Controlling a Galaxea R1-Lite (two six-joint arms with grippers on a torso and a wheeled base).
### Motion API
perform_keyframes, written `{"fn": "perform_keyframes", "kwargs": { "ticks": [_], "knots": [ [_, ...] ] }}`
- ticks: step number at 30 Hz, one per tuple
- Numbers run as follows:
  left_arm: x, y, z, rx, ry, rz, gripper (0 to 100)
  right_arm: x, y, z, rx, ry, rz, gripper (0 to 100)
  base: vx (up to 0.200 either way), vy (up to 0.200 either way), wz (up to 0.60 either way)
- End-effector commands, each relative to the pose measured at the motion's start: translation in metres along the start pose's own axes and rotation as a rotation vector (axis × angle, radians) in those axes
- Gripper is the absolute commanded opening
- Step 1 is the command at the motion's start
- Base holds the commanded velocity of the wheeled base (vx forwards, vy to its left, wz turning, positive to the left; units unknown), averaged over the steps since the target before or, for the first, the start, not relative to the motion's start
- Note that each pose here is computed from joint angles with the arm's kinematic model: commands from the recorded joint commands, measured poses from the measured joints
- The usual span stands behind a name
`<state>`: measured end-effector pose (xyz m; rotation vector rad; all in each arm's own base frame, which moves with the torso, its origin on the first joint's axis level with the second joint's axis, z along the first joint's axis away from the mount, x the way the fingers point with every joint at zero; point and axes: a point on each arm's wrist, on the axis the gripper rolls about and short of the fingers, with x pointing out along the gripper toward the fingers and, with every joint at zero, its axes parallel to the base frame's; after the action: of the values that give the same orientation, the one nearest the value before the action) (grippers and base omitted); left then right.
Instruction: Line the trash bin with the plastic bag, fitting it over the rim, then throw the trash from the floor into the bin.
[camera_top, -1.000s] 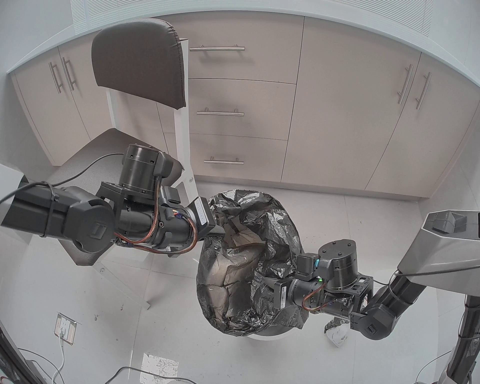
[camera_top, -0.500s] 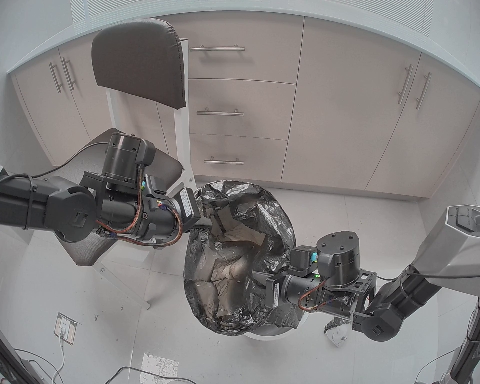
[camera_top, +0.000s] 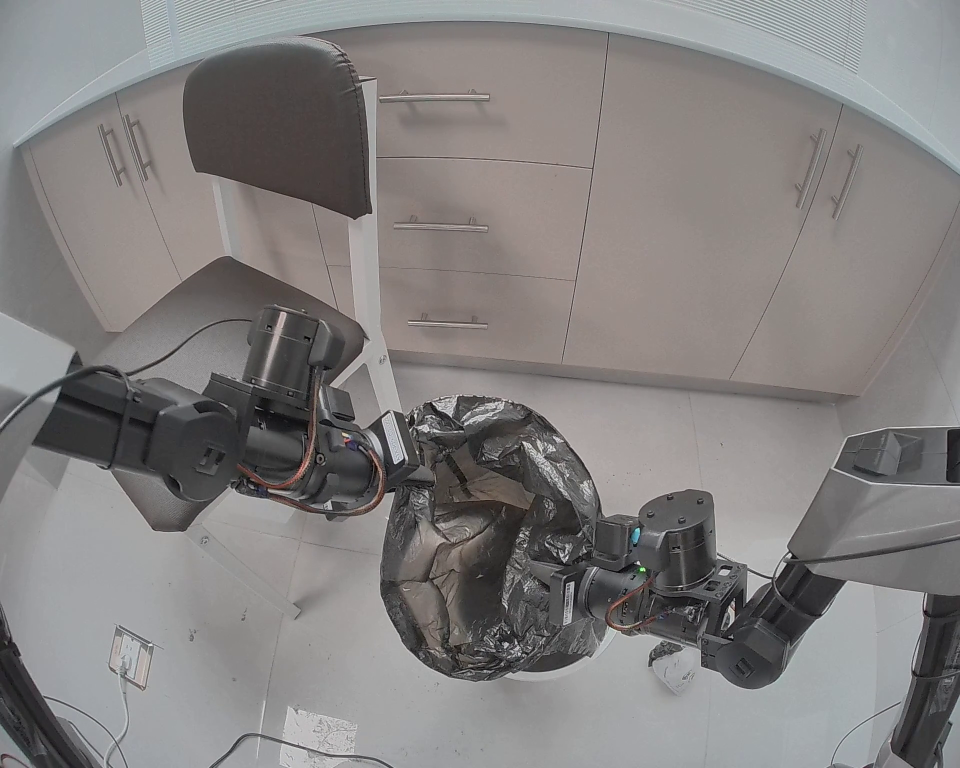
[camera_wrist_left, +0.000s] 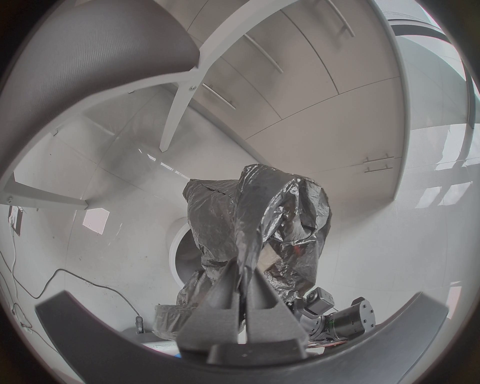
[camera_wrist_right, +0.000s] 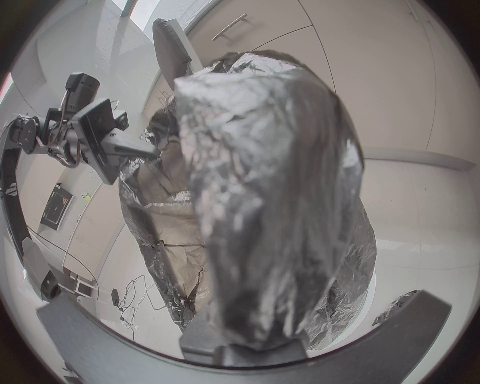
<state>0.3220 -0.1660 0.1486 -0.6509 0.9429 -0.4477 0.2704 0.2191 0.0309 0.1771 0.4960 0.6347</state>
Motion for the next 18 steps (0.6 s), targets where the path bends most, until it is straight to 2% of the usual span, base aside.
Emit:
{"fn": "perform_keyframes", "kwargs": {
  "ticks": [1,9,18],
  "knots": [
    [0.031,0.019,-0.004,-0.021,0.042,0.041,0,0.006,-0.017,-0.022,0.011,0.05,-0.042,0,0.0,0.0,0.0],
    [0.052,0.03,-0.007,-0.024,0.048,0.045,0,0.008,-0.034,-0.036,0.027,0.096,-0.089,0,0.0,0.0,0.0],
    [0.056,0.032,-0.009,-0.024,0.057,0.049,0,0.014,-0.039,-0.046,0.017,0.081,-0.087,0,0.0,0.0,0.0]
  ]
}}
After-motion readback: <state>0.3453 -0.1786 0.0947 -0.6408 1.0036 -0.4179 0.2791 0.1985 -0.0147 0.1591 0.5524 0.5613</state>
